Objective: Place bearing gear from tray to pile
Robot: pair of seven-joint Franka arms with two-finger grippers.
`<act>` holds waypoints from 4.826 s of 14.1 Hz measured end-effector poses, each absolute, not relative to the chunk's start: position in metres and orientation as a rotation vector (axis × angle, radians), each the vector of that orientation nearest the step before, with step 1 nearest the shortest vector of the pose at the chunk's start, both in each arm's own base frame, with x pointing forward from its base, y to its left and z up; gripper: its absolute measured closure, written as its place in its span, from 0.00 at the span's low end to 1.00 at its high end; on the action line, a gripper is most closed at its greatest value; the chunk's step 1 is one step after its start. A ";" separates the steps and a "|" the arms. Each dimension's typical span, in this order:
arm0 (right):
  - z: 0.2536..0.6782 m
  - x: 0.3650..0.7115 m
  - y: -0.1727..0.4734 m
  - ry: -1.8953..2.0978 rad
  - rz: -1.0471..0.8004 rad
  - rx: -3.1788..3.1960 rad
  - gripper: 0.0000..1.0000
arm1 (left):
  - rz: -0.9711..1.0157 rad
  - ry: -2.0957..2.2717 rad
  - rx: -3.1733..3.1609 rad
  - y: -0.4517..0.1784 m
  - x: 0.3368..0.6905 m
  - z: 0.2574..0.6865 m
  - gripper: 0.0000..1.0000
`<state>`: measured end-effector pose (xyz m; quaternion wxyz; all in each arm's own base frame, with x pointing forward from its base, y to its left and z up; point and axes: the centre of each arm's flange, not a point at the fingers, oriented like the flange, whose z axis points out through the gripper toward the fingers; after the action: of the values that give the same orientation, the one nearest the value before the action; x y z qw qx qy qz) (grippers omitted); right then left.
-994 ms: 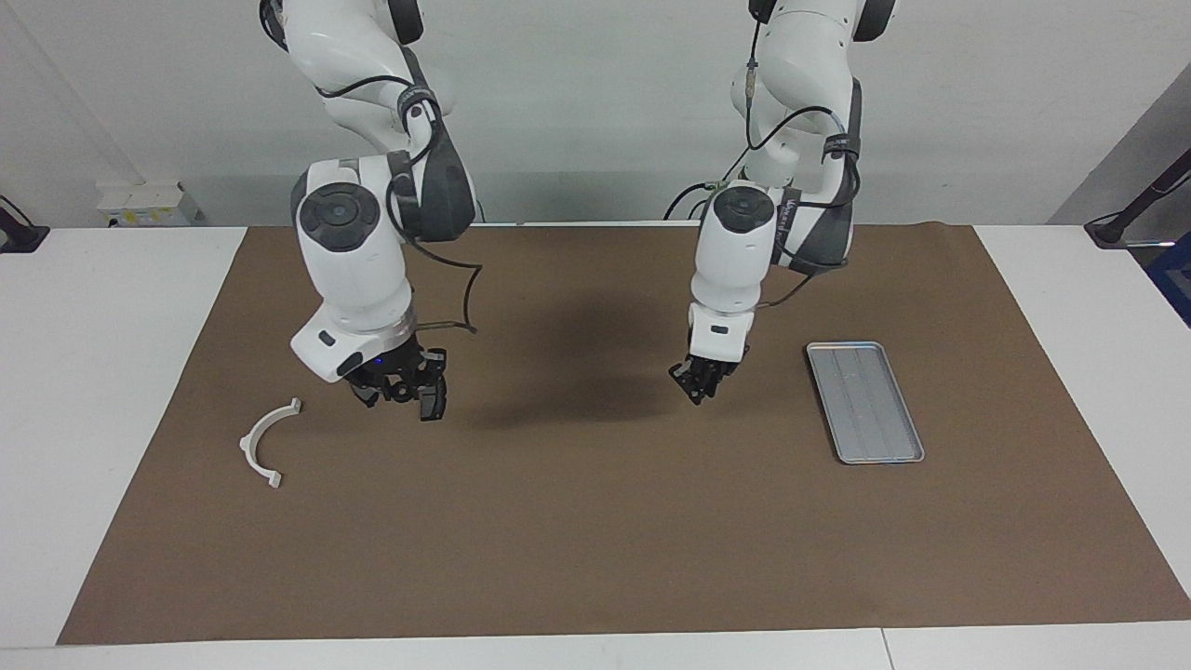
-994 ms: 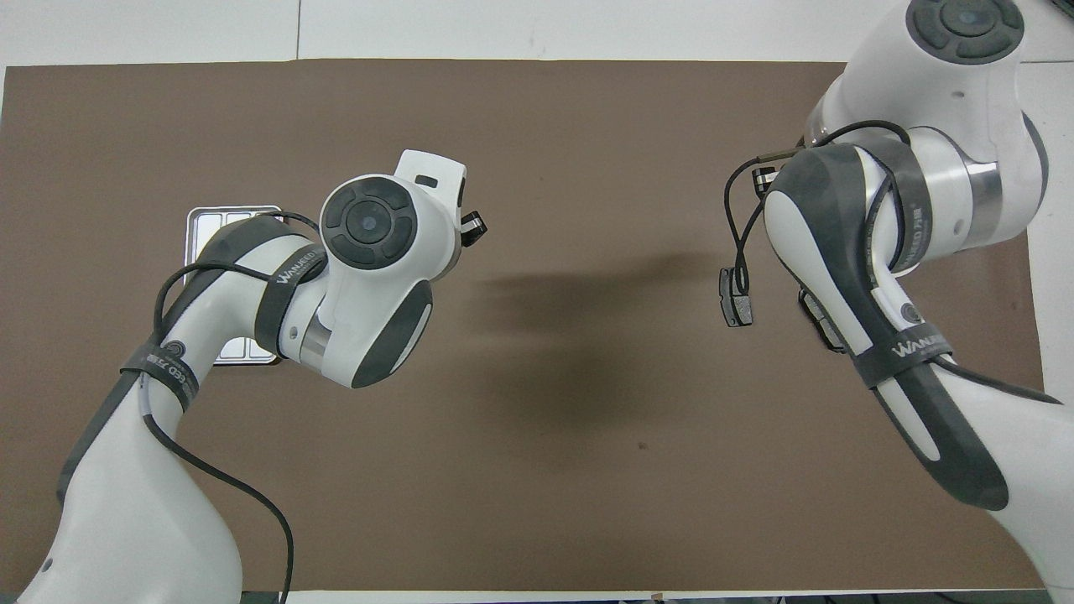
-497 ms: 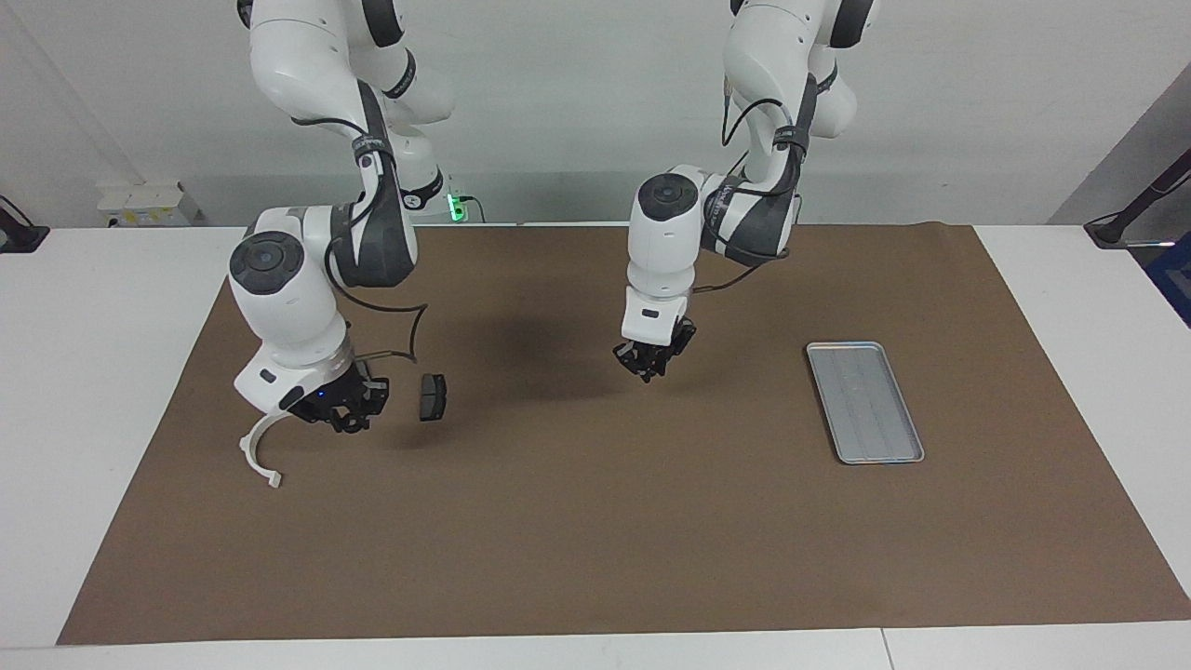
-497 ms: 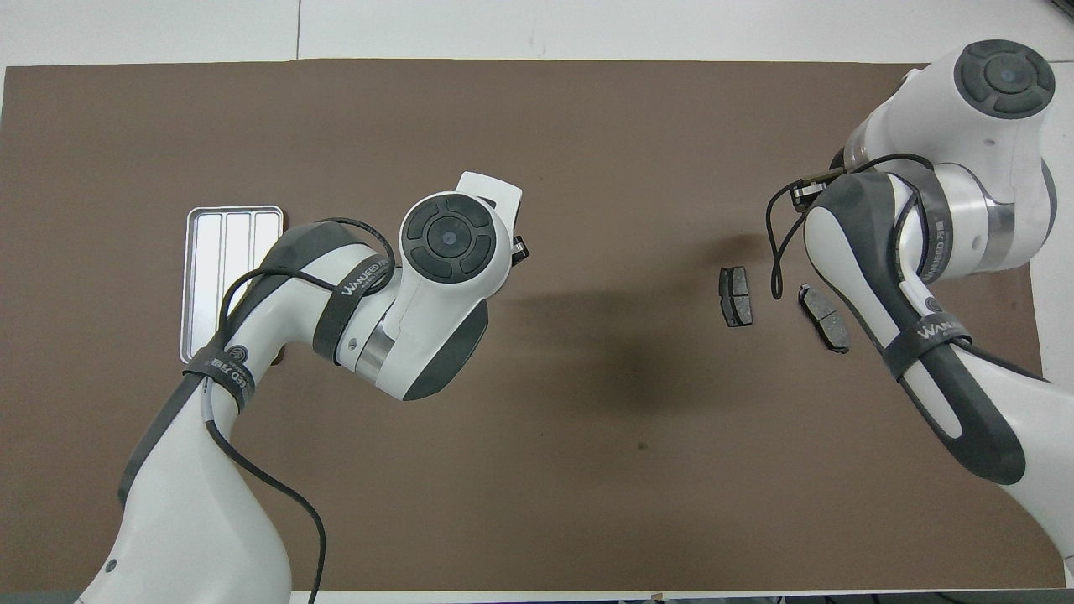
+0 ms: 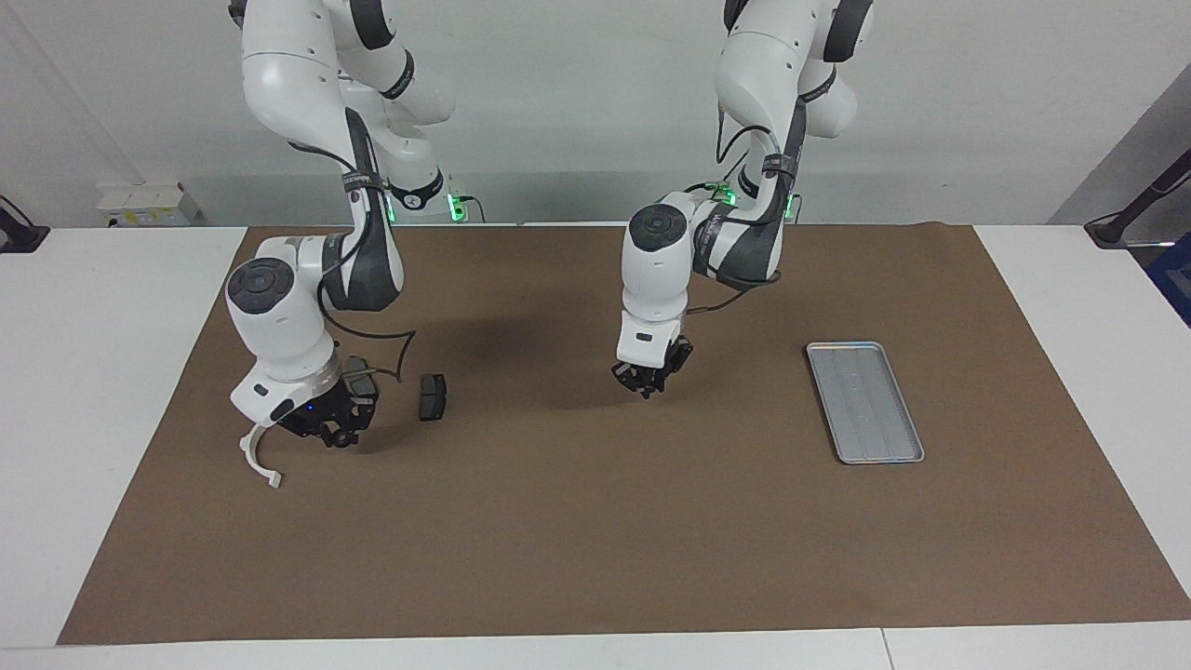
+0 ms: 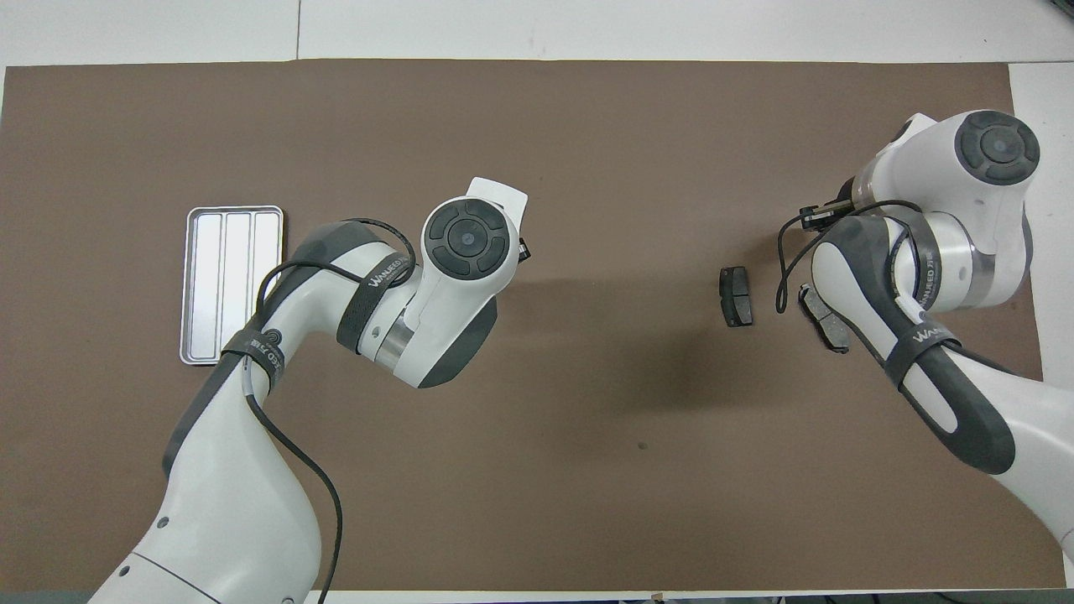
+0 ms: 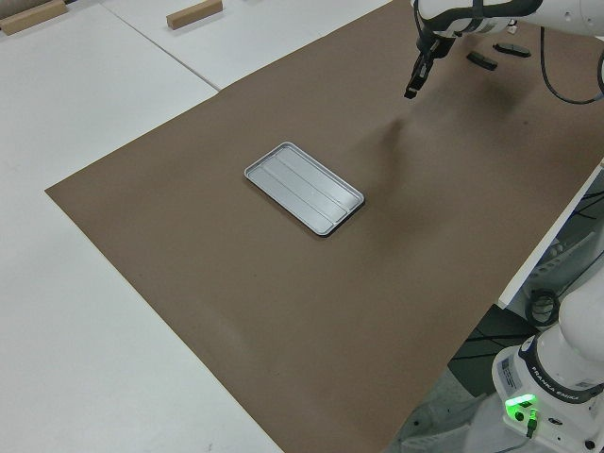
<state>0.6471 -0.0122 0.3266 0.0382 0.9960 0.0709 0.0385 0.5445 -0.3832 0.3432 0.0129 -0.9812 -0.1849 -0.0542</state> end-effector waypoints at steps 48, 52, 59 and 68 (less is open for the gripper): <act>0.448 0.607 0.151 0.033 0.161 3.100 0.00 | -0.429 -0.494 -3.064 -0.311 0.638 0.390 0.00; 0.446 0.591 0.204 -0.132 0.152 3.109 0.00 | -0.377 -0.329 -3.038 -0.142 0.673 0.464 0.00; 0.443 0.571 0.283 -0.329 0.120 3.102 0.00 | -0.285 -0.054 -3.098 0.009 0.681 0.466 0.00; 0.402 0.572 0.366 -0.481 0.072 3.103 0.00 | -0.222 -0.034 -3.118 -0.001 0.640 0.542 0.00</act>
<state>0.5717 0.3655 0.4023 0.0006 0.9880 -0.1530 0.0229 0.6403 -0.0006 0.5418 0.0076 -0.9974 -0.0110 -0.0710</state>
